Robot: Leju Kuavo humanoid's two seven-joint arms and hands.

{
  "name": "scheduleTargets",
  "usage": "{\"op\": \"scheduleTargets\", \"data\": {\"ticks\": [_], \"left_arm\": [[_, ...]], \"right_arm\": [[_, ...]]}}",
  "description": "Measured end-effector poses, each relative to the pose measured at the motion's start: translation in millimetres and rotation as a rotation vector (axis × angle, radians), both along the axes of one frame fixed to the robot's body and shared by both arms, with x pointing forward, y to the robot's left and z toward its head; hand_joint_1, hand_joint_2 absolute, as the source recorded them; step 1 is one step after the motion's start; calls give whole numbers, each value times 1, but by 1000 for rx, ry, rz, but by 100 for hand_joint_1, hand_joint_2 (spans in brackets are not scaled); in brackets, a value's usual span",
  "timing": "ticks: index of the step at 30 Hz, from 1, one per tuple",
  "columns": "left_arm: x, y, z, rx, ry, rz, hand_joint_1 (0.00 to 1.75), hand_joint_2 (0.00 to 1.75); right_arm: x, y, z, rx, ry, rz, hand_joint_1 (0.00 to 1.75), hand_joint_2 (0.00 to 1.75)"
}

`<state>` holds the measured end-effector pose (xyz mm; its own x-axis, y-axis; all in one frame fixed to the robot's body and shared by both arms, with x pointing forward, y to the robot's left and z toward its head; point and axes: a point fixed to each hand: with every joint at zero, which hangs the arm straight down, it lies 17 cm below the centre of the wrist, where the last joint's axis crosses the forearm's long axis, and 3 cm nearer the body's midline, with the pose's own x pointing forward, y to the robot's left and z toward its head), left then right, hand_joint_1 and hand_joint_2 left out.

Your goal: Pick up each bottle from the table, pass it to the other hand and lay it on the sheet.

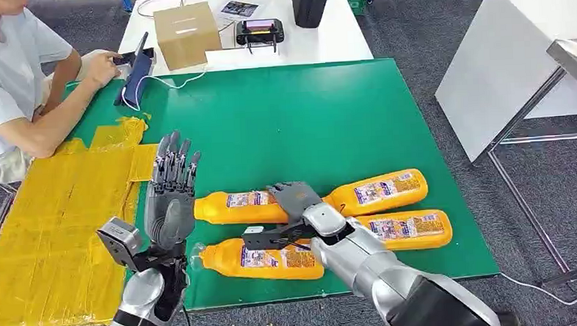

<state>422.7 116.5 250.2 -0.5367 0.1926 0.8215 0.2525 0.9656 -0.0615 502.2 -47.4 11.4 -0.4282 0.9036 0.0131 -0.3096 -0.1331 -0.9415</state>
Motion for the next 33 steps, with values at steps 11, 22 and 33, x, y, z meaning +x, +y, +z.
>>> {"op": "scheduleTargets", "data": {"ticks": [11,22,33], "left_arm": [[-13,2,-2,3,4,11,0,175],[-30,-3,-19,29,42,-34,0,175],[-36,-2,-36,62,76,-34,0,175]], "right_arm": [[5,-18,42,455,-209,-134,175,175],[-11,-31,93,1186,-90,-292,175,175],[-56,-28,142,1473,-67,-221,175,175]]}}
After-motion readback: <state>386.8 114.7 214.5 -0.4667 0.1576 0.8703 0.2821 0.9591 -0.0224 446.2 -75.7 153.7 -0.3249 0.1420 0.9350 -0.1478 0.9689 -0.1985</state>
